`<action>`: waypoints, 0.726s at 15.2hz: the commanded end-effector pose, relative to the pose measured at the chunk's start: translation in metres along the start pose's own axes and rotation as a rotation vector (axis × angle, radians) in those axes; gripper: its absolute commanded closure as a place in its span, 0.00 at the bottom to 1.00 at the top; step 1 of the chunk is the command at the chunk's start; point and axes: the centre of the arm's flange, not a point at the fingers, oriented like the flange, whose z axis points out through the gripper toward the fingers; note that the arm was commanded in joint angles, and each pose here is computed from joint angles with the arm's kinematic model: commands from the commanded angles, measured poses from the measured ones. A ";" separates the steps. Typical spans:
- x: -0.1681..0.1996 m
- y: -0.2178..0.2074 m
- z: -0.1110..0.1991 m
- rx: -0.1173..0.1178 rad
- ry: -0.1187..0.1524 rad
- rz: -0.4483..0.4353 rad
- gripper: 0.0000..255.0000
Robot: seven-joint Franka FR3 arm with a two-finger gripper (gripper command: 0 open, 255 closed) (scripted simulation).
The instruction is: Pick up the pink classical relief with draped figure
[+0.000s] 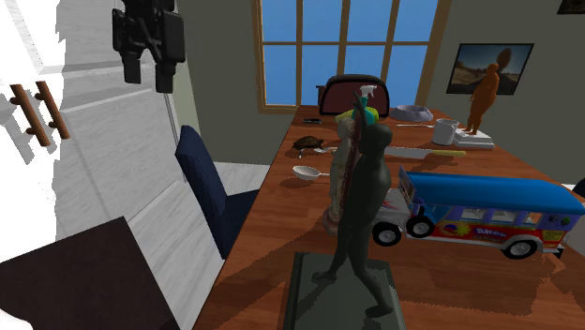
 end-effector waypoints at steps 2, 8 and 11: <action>0.028 0.025 0.001 -0.016 0.009 -0.021 0.00; 0.083 0.074 -0.001 -0.046 0.025 -0.061 0.00; 0.112 0.098 -0.003 -0.061 0.033 -0.080 0.00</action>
